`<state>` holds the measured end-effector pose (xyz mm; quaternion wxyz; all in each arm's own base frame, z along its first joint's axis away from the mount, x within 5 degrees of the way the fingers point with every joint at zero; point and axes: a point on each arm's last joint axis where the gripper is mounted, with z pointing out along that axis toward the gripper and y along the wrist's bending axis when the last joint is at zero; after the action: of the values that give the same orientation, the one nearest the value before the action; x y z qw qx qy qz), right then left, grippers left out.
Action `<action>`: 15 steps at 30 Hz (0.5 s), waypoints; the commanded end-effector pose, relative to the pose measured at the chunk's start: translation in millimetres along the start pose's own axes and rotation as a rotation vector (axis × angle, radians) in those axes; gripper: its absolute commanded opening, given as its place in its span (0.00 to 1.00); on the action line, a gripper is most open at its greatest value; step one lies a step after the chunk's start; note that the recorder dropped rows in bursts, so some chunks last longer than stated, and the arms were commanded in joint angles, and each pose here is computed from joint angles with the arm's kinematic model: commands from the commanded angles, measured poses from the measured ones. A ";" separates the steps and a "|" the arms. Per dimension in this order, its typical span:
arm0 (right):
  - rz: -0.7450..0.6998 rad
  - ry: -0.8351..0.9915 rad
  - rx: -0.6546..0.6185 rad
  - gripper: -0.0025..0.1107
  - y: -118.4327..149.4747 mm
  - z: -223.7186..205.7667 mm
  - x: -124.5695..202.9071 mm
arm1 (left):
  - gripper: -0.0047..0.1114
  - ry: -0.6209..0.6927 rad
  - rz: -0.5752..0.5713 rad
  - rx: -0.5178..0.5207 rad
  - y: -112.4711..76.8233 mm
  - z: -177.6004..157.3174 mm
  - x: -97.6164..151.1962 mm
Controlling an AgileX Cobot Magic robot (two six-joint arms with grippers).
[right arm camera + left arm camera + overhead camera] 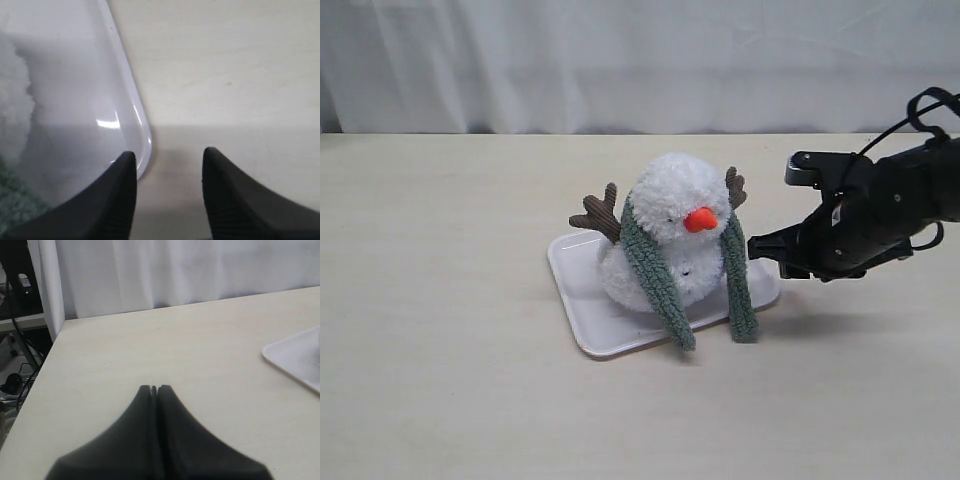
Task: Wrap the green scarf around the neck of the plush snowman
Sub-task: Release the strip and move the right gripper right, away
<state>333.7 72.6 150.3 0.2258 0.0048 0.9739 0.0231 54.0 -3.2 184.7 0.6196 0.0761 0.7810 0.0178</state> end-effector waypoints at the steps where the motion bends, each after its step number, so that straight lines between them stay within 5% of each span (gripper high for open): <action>1: 0.010 0.026 0.011 0.29 -0.7 21.2 -8.0 | 0.04 -0.013 -0.002 0.006 -0.4 0.0 -0.7; 7: -0.014 0.013 0.022 0.28 -5.3 31.7 -11.9 | 0.04 -0.013 -0.002 0.006 -0.4 0.0 -0.7; 15: 0.019 -0.003 0.013 0.11 -9.6 34.6 -13.8 | 0.04 -0.013 -0.002 0.006 -0.4 0.0 -0.7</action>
<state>359.1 65.6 126.0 0.2246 0.0106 0.9743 0.0161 54.0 -3.2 184.7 0.6196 0.0761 0.7810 0.0178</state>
